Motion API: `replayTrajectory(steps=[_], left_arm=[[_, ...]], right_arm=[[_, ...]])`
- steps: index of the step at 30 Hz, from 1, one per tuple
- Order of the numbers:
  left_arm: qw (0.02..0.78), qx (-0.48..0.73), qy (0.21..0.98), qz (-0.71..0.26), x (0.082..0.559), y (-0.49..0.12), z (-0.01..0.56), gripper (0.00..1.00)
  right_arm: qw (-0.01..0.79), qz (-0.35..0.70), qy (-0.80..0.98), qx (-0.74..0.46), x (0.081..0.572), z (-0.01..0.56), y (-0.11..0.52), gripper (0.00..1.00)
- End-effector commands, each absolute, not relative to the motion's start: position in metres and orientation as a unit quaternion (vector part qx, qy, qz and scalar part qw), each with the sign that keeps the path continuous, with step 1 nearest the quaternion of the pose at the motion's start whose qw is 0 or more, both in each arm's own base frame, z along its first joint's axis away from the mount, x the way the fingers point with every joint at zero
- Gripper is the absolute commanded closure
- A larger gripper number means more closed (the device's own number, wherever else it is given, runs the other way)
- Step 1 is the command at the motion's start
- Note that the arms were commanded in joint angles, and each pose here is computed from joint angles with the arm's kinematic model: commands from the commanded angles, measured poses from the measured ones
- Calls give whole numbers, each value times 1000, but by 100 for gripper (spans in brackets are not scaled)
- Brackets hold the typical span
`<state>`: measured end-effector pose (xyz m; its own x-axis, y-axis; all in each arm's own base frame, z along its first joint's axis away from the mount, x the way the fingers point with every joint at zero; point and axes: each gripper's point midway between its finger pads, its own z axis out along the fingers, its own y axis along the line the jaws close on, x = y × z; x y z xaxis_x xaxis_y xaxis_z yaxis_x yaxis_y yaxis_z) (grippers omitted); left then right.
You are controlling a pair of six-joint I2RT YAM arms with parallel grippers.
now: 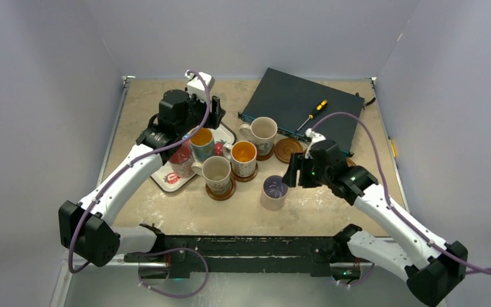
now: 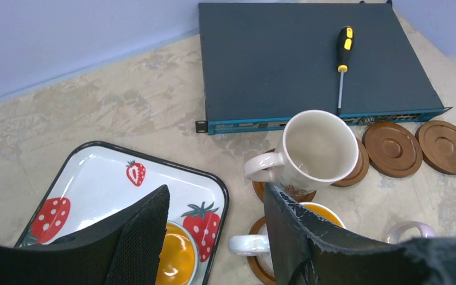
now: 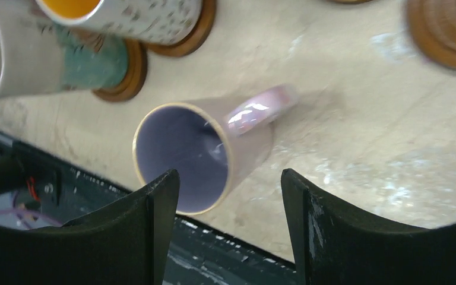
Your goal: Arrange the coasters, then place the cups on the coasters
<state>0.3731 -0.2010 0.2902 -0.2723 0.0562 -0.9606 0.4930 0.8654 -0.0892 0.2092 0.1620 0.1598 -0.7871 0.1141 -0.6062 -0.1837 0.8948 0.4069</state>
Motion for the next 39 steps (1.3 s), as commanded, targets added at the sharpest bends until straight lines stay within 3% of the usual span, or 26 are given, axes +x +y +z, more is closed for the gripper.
replayTrajectory(steps=[1,13,22,27,31,39], left_arm=[[612,152,751,-195,378,-198,311,44],[612,145,755,-188,378,-194,310,44],[610,145,757,-183,378,-193,307,44],[612,137,758,-180,379,-191,306,44],[616,131,756,-178,378,-188,308,44],[623,117,754,-172,378,-183,312,44]], right_arm=[[290,249,924,-23,192,157,190,34],[275,183,943,-38,205,126,200,41],[268,144,953,10,207,113,189,69],[279,121,951,46,213,122,180,98],[280,106,949,94,214,138,172,100],[357,55,916,172,248,197,151,100]])
